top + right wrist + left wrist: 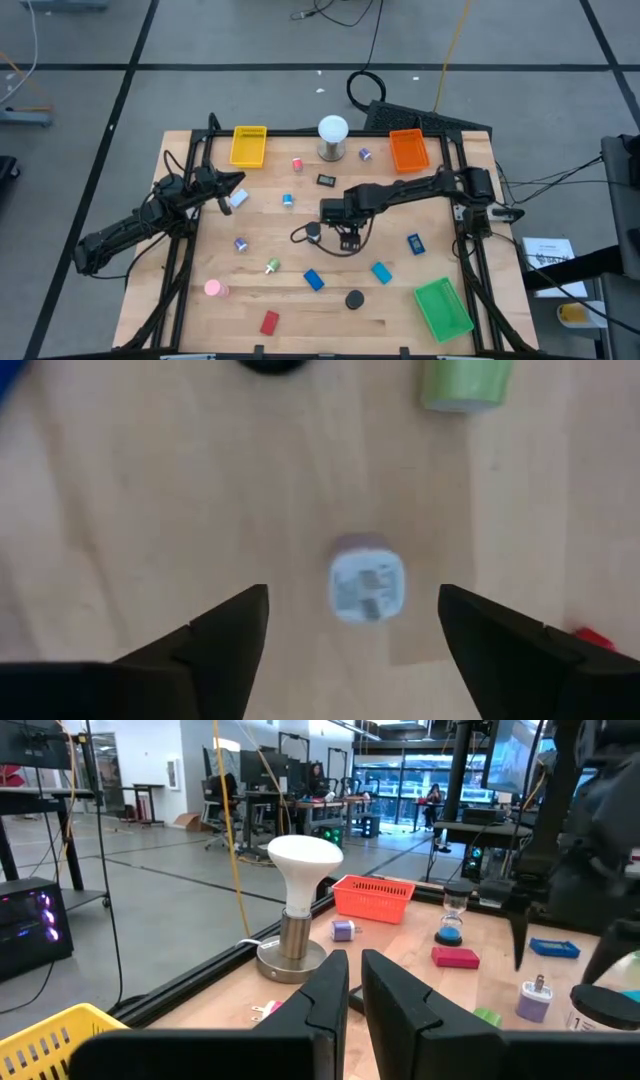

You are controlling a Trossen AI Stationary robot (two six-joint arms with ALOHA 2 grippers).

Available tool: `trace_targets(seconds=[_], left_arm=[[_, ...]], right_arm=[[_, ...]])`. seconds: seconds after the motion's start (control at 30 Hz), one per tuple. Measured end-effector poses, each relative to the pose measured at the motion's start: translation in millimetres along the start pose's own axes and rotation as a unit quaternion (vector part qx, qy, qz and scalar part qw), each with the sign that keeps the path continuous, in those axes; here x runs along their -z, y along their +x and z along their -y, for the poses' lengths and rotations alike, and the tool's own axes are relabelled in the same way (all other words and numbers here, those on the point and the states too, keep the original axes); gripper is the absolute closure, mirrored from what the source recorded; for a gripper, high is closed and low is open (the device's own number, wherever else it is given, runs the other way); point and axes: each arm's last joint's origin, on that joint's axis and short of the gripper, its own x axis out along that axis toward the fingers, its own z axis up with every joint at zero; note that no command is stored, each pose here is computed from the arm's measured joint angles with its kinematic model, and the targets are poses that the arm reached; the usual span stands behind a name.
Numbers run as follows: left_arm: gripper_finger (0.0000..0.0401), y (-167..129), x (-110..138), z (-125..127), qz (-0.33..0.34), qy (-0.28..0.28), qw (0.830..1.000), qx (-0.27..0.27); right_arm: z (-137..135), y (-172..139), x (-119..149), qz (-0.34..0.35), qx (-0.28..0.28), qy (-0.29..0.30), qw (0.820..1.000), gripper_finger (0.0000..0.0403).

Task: Pick & Place Office items
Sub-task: Put the bottom right violet charger adaptor into the orange bin

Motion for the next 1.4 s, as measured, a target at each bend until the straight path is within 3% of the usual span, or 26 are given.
trace_targets(seconds=[0.3, 0.57, 0.83, 1.07, 1.2, 1.4], left_arm=[[0.0364, 0, 0, 0, 0.000, 0.000, 1.000, 0.000], [0.0364, 0, 0, 0, 0.000, 0.000, 1.000, 0.000], [0.0364, 0, 0, 0, 0.000, 0.000, 1.000, 0.000], [0.0364, 0, 0, 0, 0.000, 0.000, 1.000, 0.000], [0.0364, 0, 0, 0, 0.000, 0.000, 1.000, 0.000], [0.0364, 0, 0, 0, 0.000, 0.000, 1.000, 0.000]], right_arm=[[2, 24, -5, -0.015, 0.001, -0.011, 1.000, 0.0168], [4, 35, 4, -0.035, 0.005, 0.011, 0.999, 0.0244], [4, 42, 6, -0.022, 0.003, 0.029, 0.999, 0.0259], [12, 17, 5, 0.005, -0.033, 0.081, 0.996, 0.0272], [43, -29, 14, 0.025, -0.044, 0.162, 0.985, 0.0272], [136, -87, 61, 0.006, 0.006, 0.324, 0.946, 0.0272]])
